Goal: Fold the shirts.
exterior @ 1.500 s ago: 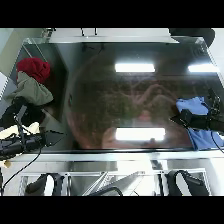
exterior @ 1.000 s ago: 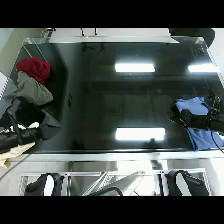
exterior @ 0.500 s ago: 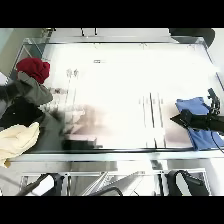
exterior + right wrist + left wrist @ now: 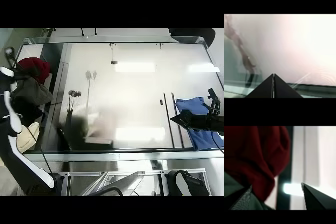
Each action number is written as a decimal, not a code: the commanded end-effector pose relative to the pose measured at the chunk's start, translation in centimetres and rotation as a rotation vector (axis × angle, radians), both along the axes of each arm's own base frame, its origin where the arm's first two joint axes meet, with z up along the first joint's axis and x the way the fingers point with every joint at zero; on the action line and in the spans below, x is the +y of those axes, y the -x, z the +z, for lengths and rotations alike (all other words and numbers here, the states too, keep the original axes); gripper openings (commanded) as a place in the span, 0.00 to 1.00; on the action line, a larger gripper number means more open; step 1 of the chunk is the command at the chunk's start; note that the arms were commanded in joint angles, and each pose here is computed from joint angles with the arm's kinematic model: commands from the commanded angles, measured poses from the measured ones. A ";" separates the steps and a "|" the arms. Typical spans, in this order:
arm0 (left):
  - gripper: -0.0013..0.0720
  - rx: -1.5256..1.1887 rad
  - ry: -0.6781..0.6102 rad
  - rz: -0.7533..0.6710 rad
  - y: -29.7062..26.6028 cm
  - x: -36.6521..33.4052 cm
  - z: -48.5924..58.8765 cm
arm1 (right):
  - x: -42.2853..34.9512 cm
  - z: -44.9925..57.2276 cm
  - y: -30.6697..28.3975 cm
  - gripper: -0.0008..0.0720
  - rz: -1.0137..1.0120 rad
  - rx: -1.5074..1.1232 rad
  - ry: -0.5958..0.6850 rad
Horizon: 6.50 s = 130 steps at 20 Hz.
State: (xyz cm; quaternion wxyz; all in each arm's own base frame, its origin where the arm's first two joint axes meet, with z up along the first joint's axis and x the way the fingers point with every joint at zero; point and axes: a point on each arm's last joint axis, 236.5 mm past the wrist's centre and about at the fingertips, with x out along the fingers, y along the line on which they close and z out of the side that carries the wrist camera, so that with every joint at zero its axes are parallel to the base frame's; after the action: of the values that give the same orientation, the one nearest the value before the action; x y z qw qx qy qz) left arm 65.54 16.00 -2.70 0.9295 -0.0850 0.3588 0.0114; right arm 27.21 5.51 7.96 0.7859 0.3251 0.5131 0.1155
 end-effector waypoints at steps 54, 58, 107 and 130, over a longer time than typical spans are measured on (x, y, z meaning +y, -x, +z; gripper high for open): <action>0.97 0.597 0.339 -0.828 35.0 -37.0 12.3 | 3.1 -1.7 1.9 0.42 0.153 0.027 0.002; 0.97 0.761 0.409 -0.730 38.2 -33.6 10.0 | 5.8 -5.3 3.7 0.42 0.228 0.082 -0.008; 0.05 -0.266 0.021 -0.675 41.7 -29.1 39.3 | 11.5 24.5 2.3 0.04 0.604 -0.917 0.199; 0.97 0.738 0.399 -0.676 25.5 -33.6 7.4 | 5.3 -6.7 -12.3 0.70 0.462 -0.070 -0.074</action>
State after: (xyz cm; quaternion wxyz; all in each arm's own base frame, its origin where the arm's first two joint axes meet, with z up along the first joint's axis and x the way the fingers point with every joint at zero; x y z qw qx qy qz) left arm 43.03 -15.50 3.31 0.6900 -0.0940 0.6469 -0.3109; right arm 40.49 13.48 0.25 0.7492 0.2089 0.5340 0.3314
